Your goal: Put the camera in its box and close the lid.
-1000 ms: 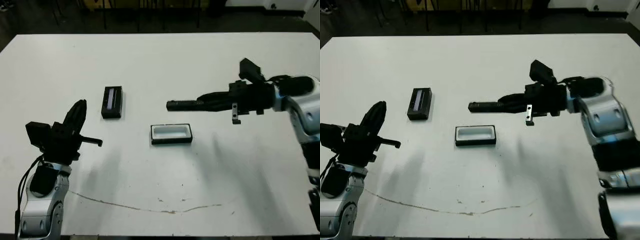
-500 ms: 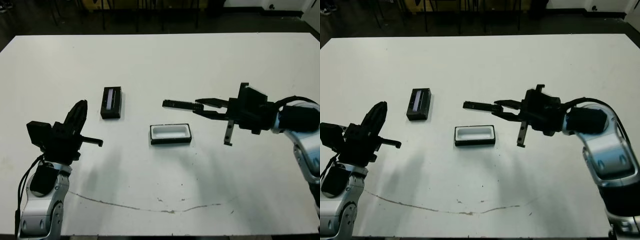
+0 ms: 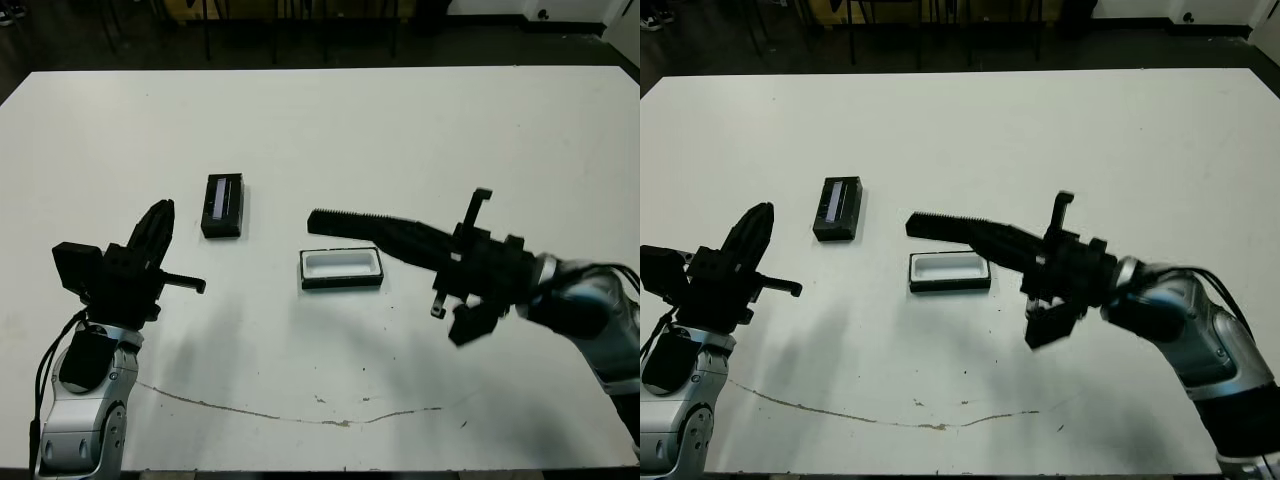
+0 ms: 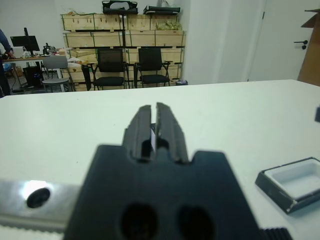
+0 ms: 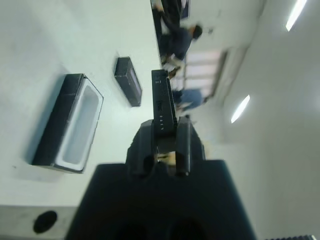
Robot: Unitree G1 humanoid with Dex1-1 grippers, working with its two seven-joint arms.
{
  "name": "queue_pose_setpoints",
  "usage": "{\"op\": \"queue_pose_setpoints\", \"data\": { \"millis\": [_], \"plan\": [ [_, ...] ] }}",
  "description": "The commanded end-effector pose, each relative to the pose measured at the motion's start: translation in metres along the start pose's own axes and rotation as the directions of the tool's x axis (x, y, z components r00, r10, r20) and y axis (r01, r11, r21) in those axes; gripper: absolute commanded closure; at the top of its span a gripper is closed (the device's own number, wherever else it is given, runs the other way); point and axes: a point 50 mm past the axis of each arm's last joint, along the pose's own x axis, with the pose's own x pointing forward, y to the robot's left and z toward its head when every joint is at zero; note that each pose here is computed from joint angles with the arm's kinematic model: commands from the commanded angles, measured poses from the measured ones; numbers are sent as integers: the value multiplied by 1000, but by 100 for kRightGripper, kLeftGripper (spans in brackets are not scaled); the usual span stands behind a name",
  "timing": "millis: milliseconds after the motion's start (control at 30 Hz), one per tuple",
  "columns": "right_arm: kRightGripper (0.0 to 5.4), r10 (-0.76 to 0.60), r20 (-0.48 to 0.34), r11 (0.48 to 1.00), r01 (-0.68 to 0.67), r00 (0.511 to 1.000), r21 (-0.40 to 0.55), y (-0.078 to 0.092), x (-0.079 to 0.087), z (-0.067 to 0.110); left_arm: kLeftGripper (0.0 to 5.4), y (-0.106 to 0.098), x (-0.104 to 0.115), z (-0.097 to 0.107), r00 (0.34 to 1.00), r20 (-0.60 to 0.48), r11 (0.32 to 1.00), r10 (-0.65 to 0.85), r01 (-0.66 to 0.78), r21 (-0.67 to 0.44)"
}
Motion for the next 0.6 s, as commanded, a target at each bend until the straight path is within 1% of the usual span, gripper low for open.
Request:
{"op": "queue_pose_setpoints", "data": {
  "millis": [33, 100, 167, 267, 500, 600],
  "plan": [
    [539, 15, 26, 990, -11, 1000, -142, 4, -3, -4, 540, 2, -2, -4, 1000, -31, 1000, 5, -5, 5],
    [539, 27, 42, 977, -18, 999, -212, 5, -3, -4, 540, 2, -2, -4, 1000, -28, 1000, 6, -5, 13],
    [539, 37, 49, 966, -23, 998, -258, 5, -4, -5, 540, 3, -2, -4, 1000, -28, 1000, 6, -6, 18],
    [539, -1, 84, 949, 27, 996, -313, 8, -4, -6, 540, 2, -2, -4, 1000, -30, 1000, 5, -5, 8],
    [539, -47, 125, 928, 90, 991, -362, 14, -5, -9, 540, 2, -2, -5, 1000, -29, 1000, 5, -5, 8],
    [539, -50, 123, 926, 92, 991, -367, 16, -6, -10, 540, 2, -3, -4, 999, -34, 1000, 10, -9, 12]
  ]
}}
